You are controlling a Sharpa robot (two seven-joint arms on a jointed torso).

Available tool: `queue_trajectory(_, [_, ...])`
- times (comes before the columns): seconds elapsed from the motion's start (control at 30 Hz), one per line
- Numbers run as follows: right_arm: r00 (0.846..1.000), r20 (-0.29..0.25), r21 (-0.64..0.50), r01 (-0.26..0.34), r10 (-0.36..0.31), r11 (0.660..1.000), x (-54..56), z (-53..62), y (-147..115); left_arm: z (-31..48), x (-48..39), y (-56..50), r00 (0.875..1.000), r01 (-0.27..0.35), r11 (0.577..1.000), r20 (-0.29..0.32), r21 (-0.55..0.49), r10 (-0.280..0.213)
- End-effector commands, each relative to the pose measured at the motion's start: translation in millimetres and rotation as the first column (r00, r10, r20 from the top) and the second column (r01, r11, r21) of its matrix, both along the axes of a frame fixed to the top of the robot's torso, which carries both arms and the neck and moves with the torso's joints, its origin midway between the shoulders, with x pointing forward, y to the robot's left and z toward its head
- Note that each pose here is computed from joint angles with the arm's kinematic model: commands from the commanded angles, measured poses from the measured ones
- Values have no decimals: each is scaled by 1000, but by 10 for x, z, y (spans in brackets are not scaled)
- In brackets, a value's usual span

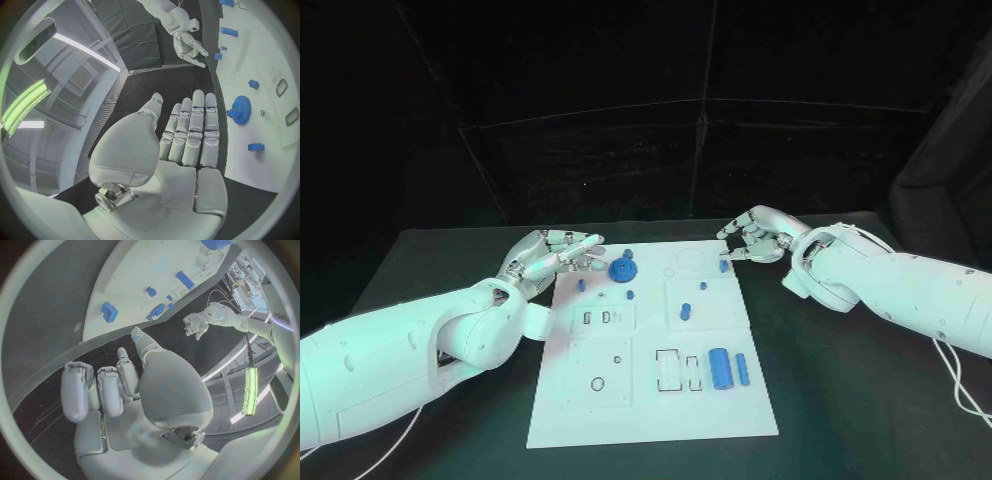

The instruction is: Assemble the parts on the task board

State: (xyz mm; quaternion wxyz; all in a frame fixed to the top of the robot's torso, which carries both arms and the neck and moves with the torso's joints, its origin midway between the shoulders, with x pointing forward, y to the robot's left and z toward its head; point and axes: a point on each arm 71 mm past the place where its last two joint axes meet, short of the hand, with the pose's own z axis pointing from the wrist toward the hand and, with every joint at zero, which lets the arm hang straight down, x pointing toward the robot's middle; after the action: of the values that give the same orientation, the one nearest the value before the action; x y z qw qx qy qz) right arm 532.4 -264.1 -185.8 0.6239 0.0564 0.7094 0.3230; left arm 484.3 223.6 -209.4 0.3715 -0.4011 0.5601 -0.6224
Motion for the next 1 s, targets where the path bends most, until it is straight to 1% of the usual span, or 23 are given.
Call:
queue_trajectory(0.03, [999, -24, -1, -37, 37, 999, -14, -41, 3, 10, 2, -12, 1000, 12, 1000, 3, -10, -12])
queue_trajectory(0.3, [998, -57, -23, -38, 37, 999, -26, -166, -44, 6, 8, -12, 1000, 9, 1000, 4, -9, -9])
queue_trajectory(0.4, [997, -64, -28, -34, 33, 999, -24, -196, -61, 3, 10, -11, 1000, 9, 1000, 4, -8, -9])
queue_trajectory(0.7, [996, -81, -42, -26, 23, 999, -2, -253, -98, -8, 14, -11, 1000, 7, 1000, 3, -7, -7])
queue_trajectory(1.0, [997, -76, -44, -19, 15, 999, 11, -285, -93, -16, 17, -10, 1000, 6, 1000, 1, -6, -6])
